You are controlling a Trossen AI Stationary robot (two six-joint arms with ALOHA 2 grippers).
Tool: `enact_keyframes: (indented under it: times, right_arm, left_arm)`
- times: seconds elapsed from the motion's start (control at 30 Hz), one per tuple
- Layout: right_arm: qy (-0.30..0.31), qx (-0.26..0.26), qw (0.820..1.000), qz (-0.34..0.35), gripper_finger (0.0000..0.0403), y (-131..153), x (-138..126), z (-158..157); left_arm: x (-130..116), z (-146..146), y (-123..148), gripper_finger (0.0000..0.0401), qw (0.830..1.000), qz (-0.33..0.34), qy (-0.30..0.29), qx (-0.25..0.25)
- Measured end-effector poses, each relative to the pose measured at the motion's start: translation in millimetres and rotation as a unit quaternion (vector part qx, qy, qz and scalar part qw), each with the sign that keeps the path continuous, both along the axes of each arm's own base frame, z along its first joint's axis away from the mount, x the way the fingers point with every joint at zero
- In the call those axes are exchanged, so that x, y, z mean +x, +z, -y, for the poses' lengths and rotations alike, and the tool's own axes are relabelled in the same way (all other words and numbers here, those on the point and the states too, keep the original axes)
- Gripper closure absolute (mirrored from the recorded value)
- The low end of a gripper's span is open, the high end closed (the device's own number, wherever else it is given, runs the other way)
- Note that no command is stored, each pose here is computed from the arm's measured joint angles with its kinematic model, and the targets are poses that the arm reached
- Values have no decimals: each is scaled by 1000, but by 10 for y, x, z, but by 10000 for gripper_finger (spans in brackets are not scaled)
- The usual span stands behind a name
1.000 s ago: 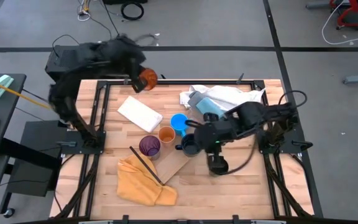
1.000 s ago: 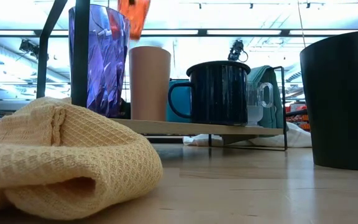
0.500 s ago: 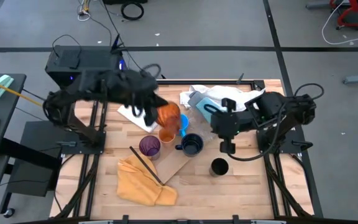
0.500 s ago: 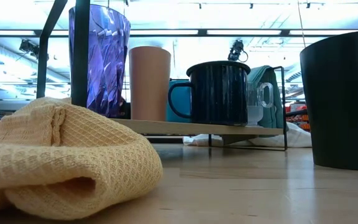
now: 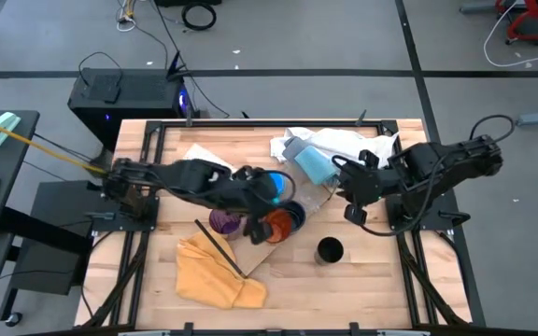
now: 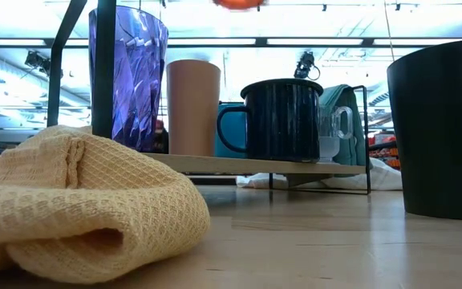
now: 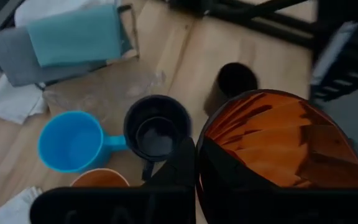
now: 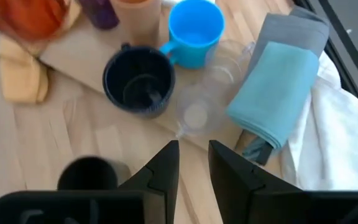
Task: Stack small to large cups/mugs on shelf
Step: Put the orange glass on the shelf
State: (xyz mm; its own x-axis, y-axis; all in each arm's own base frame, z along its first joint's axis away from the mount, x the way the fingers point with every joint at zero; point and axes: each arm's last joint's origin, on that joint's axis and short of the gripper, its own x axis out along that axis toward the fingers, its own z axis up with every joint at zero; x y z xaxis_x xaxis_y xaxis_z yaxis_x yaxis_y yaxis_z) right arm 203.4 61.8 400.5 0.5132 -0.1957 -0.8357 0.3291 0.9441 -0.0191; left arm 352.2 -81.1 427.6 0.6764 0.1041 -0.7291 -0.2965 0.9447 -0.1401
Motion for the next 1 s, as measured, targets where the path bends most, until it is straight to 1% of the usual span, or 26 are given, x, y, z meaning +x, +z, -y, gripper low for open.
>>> enact_keyframes:
  times: [0.17, 0.27, 0.37, 0.47, 0.6, 0.7, 0.83, 1.0]
  right_arm:
    - [-10, 8, 999, 38, 311, -74, -7, 8]
    - [-10, 6, 999, 38, 312, -82, -4, 8]
    - [-11, 6, 999, 39, 311, -81, -3, 8]
    - [-11, 6, 999, 39, 312, -81, -3, 8]
    - [-19, 7, 999, 43, 314, -79, 1, 9]
    - [-31, 7, 998, 51, 314, -74, 7, 12]
    - [-48, 15, 997, 56, 314, -73, 7, 13]
    - [-61, 23, 996, 57, 314, -76, 3, 15]
  left_arm:
    - [246, 68, -289, 387, 999, -36, 14, 10]
    - [332, 142, -418, 387, 999, -52, 11, 11]
    - [365, 217, -495, 387, 998, -61, 14, 13]
    - [350, 267, -509, 387, 997, -60, 28, 28]
    - [314, 323, -485, 387, 994, -36, 73, 73]
    - [275, 357, -443, 387, 992, -21, 90, 80]
    - [224, 404, -459, 387, 990, -31, 98, 96]
    - [198, 471, -460, 387, 990, -30, 91, 99]
